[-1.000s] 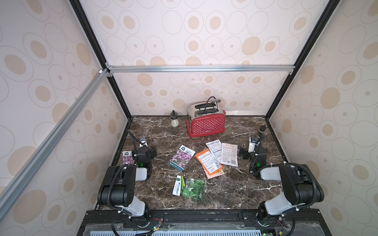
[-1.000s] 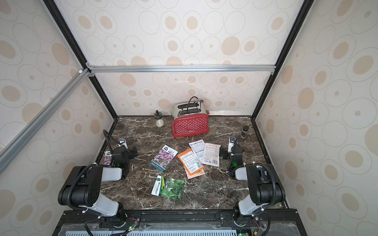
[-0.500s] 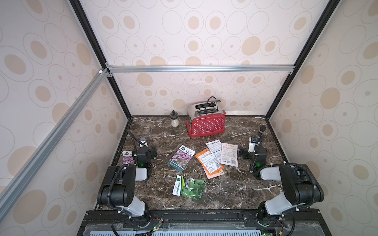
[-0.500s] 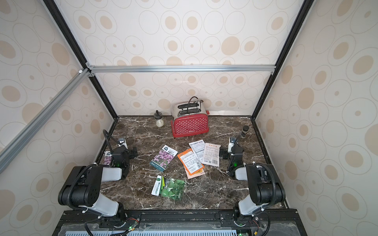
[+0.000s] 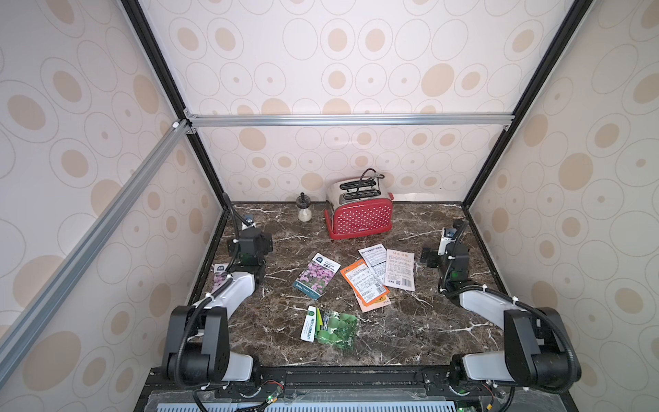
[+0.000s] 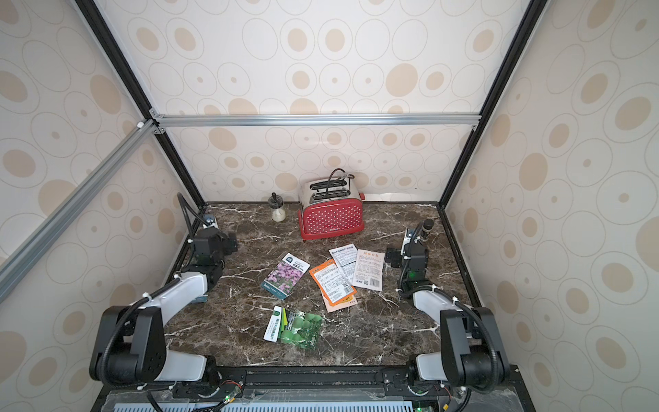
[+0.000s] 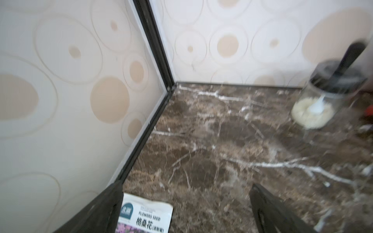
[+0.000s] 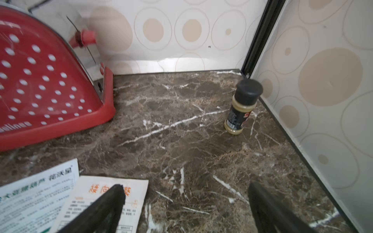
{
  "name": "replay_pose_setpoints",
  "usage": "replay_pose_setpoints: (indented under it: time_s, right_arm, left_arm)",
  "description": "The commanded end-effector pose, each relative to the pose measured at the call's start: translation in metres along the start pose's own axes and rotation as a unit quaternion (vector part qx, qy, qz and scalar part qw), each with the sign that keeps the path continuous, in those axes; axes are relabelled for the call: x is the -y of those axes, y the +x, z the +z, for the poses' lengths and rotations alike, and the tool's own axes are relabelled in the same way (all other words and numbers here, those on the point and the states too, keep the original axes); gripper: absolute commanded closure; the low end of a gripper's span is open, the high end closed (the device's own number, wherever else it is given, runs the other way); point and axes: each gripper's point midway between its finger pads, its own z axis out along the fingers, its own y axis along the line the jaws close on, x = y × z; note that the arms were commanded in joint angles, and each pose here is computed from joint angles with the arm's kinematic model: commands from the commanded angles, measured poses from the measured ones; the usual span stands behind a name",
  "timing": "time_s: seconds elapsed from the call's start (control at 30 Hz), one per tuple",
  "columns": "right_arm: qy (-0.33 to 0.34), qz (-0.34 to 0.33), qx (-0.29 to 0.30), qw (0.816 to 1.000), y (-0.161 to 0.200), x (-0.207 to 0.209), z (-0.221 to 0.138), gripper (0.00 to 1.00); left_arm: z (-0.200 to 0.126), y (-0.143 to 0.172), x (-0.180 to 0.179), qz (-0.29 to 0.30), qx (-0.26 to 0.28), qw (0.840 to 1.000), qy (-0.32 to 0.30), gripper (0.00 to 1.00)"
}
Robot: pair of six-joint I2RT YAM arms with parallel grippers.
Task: Arrange the seed packets in a row
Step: Move the seed packet to the center of the board.
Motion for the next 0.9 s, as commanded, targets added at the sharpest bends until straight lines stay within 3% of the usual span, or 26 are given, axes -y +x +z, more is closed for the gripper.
replay_pose_setpoints:
  time_s: [0.0,0.17,0.4,0.6,0.87]
  right_arm:
    - [-0.02,0.033,-0.062,0.997,0.004,-0.013,-0.008,0.02]
    - [-0.077,0.064,-0.108,0.989,-0.011,-0.05,-0.021,0.0]
    - [-0.129,0.062,-0.112,0.983,-0.022,-0.092,-0.047,0.0]
    - [-0.165,0.072,-0.122,0.976,-0.025,-0.103,-0.059,0.0]
    - [-0.186,0.068,-0.139,0.97,-0.018,-0.11,-0.063,0.0]
  left_arm:
    - [-0.023,0.004,0.013,0.012,-0.071,0.997,0.026,0.01]
    - [-0.052,0.014,0.079,0.029,-0.112,0.988,0.099,0.01]
    - [-0.087,0.07,0.187,0.086,-0.188,0.951,0.229,0.01]
    - [-0.096,0.106,0.227,0.102,-0.239,0.925,0.277,0.01]
    - [-0.1,0.136,0.246,0.105,-0.275,0.905,0.307,0.01]
